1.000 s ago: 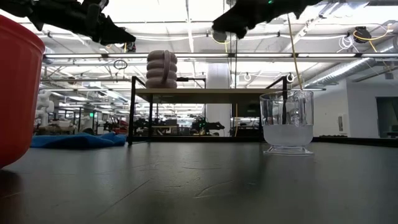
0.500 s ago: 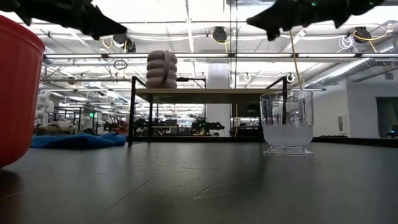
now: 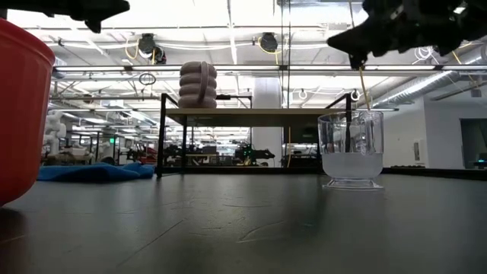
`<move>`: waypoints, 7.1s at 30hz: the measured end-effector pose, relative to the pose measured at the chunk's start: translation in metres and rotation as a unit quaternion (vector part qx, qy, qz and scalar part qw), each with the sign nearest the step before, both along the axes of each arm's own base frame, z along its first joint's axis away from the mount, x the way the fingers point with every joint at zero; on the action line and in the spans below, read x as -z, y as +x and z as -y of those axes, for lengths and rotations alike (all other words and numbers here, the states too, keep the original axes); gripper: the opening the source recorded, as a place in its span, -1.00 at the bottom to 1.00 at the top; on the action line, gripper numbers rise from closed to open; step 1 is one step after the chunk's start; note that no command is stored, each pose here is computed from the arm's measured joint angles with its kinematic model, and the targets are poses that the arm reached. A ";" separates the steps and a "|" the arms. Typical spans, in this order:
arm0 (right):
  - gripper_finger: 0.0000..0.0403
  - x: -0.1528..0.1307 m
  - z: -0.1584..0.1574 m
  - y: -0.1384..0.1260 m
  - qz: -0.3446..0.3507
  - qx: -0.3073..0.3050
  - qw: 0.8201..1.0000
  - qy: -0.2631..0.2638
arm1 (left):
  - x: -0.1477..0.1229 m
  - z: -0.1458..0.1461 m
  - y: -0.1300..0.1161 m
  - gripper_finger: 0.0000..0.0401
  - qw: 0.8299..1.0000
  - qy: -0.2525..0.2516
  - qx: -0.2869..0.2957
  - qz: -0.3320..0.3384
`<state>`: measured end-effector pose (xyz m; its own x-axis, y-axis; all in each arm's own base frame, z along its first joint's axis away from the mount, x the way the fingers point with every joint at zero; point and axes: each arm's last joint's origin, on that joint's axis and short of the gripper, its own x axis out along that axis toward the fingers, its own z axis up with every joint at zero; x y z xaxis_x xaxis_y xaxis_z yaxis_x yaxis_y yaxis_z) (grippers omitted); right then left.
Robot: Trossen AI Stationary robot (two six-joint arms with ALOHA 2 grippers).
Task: Stack small to large cups/mugs on shelf
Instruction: Put the red mug on the shelf
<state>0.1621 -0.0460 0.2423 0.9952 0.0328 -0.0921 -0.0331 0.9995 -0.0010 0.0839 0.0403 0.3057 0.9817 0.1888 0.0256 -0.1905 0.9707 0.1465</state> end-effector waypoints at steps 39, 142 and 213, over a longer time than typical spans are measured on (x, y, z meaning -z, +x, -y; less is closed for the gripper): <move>-1.00 0.069 -0.028 -0.044 0.057 -0.037 0.997 0.022 | 0.120 0.001 0.001 -0.85 0.994 -0.063 0.025 0.082; -1.00 0.083 -0.027 -0.039 -0.009 -0.034 0.996 0.088 | 0.093 0.052 0.001 -0.85 0.897 -0.165 0.373 0.167; -1.00 0.081 -0.027 -0.039 0.002 -0.035 0.996 0.086 | 0.002 0.202 0.100 -0.99 0.911 -0.148 0.183 -0.340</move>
